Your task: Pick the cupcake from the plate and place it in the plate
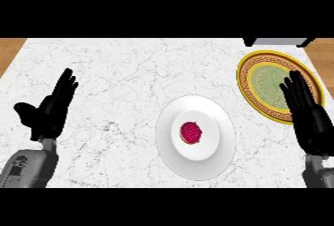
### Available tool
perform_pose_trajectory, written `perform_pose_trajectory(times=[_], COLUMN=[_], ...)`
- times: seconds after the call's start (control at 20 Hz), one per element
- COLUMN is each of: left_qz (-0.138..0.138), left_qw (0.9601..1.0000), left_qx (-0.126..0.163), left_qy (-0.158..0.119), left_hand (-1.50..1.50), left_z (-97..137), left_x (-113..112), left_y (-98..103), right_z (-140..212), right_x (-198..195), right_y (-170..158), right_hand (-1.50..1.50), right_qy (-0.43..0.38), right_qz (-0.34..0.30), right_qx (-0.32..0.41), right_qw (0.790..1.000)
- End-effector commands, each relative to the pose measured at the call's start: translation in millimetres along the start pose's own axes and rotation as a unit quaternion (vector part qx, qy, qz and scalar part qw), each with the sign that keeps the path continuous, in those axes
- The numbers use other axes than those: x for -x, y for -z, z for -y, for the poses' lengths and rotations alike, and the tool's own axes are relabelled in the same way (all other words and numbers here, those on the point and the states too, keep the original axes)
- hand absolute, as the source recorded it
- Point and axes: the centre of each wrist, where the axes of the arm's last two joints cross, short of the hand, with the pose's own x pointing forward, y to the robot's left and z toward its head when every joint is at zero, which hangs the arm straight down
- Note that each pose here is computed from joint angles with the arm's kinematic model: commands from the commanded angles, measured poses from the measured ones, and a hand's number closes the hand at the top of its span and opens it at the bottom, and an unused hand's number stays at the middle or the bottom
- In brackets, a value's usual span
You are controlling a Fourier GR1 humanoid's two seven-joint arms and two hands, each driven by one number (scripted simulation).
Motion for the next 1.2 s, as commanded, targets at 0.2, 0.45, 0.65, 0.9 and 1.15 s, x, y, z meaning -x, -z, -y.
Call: perform_pose_trajectory(times=[0.2, 0.45, 0.65, 0.9, 1.15], left_qz=[-0.155, -0.188, -0.193, -0.207, -0.203], left_qw=[0.9867, 0.9781, 0.9775, 0.9738, 0.9756], left_qx=[0.034, 0.065, 0.059, 0.059, 0.056], left_qy=[-0.033, -0.063, -0.06, -0.073, -0.063], left_hand=[0.0, 0.0, 0.0, 0.0, 0.0], left_z=[49, 54, 72, 36, 50], left_x=[59, 62, 48, 62, 50], left_y=[-40, -50, -61, -67, -63], right_z=[-21, -9, -26, 0, 14], right_x=[-80, -21, 11, -5, -38], right_y=[70, 70, 67, 54, 62], right_hand=[1.5, -1.5, -1.5, -1.5, -1.5], right_qy=[-0.001, -0.164, -0.083, -0.132, -0.268], right_qz=[0.127, 0.11, 0.15, 0.155, 0.065], right_qx=[-0.101, 0.052, 0.034, -0.039, -0.147], right_qw=[0.987, 0.979, 0.985, 0.978, 0.95])
